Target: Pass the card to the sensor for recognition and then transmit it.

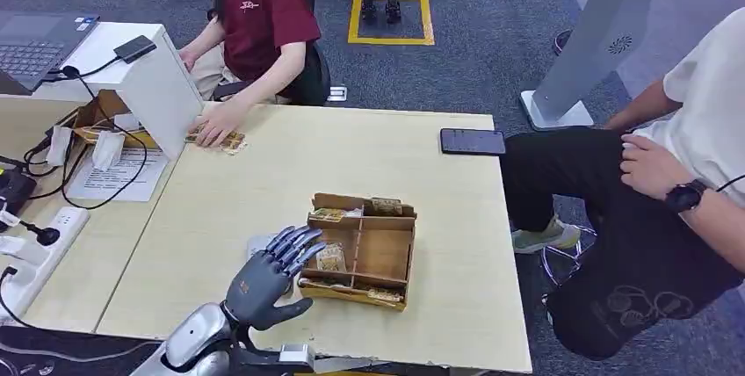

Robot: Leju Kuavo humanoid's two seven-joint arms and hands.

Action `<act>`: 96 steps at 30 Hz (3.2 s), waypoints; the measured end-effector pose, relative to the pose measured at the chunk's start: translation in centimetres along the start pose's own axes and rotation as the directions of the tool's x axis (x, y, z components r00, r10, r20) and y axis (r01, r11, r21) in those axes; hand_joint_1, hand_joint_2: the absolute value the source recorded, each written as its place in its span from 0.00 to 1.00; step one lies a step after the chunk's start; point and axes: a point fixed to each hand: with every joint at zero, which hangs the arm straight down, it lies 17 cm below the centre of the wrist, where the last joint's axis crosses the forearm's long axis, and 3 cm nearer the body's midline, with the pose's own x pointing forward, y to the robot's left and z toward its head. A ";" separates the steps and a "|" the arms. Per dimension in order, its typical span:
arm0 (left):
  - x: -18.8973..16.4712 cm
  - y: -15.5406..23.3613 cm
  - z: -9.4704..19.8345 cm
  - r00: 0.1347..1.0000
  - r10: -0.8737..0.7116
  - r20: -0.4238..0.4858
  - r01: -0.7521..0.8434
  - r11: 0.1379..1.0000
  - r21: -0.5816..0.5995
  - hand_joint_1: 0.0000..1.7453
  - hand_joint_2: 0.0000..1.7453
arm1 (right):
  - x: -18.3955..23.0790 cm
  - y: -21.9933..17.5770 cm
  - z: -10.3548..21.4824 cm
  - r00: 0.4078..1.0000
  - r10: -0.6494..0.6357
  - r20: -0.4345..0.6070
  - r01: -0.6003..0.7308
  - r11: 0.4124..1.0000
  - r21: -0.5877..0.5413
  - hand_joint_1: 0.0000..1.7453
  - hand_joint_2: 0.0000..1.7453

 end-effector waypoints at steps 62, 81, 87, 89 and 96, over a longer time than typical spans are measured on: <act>-2.0 10.3 -2.8 0.980 0.196 0.034 -0.199 0.956 0.215 1.00 1.00 | 1.0 -0.2 -0.1 0.999 -0.022 0.030 0.023 1.000 -0.019 0.00 1.00; -3.9 13.9 -2.7 0.992 0.126 0.011 -0.124 0.951 0.285 1.00 1.00 | 1.0 -0.2 -0.1 0.999 -0.025 0.031 0.026 1.000 -0.018 0.00 1.00; -3.6 13.7 -2.7 0.989 0.144 0.031 -0.147 0.949 0.279 0.00 1.00 | 1.0 -0.3 -0.1 0.999 -0.026 0.031 0.027 0.999 -0.019 0.00 1.00; -2.8 13.2 -2.4 0.982 0.179 0.065 -0.190 0.946 0.262 0.00 1.00 | 1.0 -0.3 -0.1 0.999 -0.028 0.031 0.029 0.999 -0.019 0.00 1.00; 1.1 10.3 -1.0 0.973 0.169 0.157 -0.197 0.963 0.185 0.00 1.00 | 1.1 -0.3 -0.1 0.999 -0.036 0.030 0.037 0.999 -0.020 0.00 1.00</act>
